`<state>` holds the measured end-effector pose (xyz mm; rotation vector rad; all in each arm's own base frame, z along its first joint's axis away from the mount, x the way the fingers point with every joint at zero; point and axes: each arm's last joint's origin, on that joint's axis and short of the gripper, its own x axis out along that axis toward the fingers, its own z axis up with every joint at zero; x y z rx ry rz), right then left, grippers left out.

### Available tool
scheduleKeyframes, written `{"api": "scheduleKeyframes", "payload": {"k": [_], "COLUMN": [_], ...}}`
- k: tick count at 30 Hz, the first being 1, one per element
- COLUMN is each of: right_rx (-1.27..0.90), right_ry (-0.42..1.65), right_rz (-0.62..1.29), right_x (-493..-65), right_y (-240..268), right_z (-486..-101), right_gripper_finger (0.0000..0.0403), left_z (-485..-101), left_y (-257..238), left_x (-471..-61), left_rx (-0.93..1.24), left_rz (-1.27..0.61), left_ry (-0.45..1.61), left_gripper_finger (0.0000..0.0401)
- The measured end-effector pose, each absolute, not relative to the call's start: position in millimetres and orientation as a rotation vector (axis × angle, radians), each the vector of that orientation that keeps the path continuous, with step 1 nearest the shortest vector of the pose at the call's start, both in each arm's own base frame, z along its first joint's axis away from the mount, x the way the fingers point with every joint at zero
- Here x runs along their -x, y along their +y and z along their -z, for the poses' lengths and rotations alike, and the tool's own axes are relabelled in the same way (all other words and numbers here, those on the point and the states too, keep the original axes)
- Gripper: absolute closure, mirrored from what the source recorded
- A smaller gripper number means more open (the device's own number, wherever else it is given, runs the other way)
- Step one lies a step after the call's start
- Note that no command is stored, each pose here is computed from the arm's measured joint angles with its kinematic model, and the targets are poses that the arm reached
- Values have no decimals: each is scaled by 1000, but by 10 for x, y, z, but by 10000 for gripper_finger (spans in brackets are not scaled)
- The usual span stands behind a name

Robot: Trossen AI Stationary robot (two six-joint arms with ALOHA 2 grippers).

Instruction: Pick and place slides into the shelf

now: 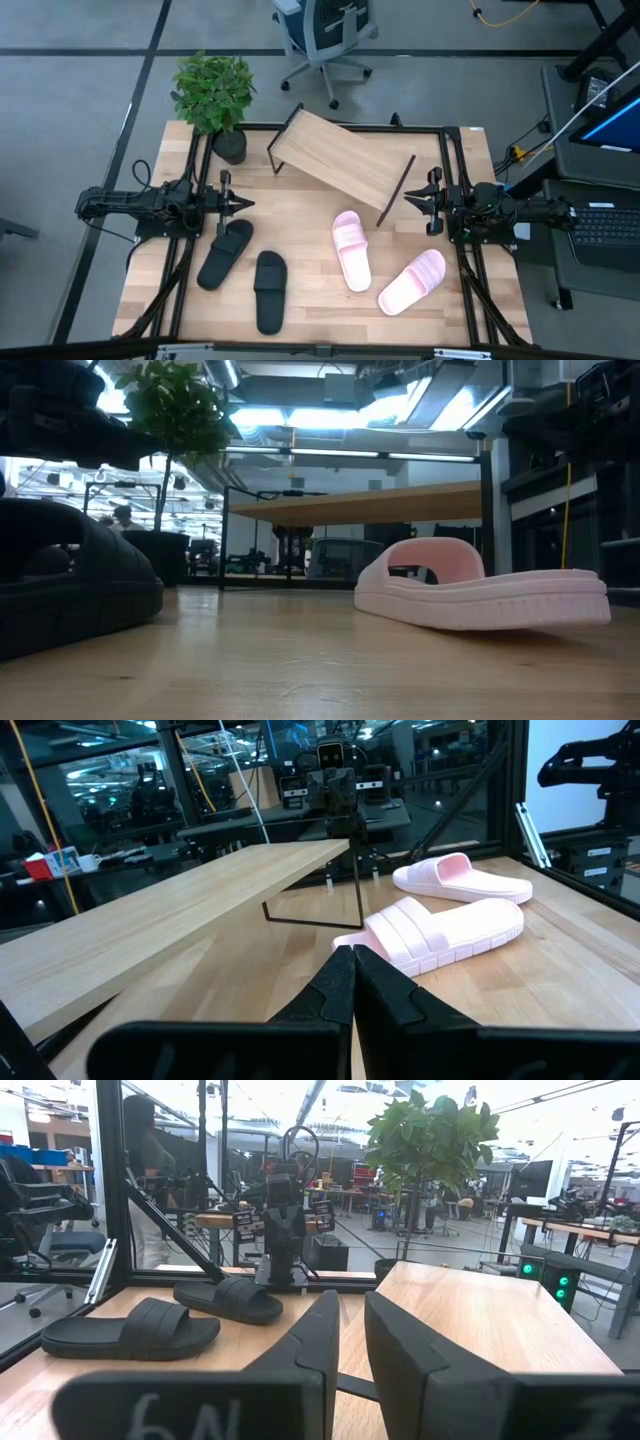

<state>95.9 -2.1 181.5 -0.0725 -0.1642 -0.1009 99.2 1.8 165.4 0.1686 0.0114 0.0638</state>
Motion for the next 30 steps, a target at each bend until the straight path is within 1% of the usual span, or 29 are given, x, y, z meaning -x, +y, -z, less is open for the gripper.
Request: {"api": "scheduleKeyframes", "payload": {"k": [6, 11, 15, 30], "right_rx": [66, -44, -80, 48], "right_ry": [-165, -170, -172, -140], "right_rz": [100, 92, 88, 99], "right_x": [-959, -959, -959, -963], "right_y": [-21, -21, -21, -21], "right_z": [-1815, -1815, -1816, -1792], "right_gripper_finger": [347, 347, 347, 347], "left_z": [-1653, -1654, -1654, -1653], "left_y": [18, 19, 18, 18], "left_x": [-992, -992, -992, -992], "left_rx": [-168, -169, -168, -169], "left_rz": [-64, -64, -64, -64], "left_ry": [12, 12, 11, 12], "left_gripper_finger": [401, 401, 401, 401]}}
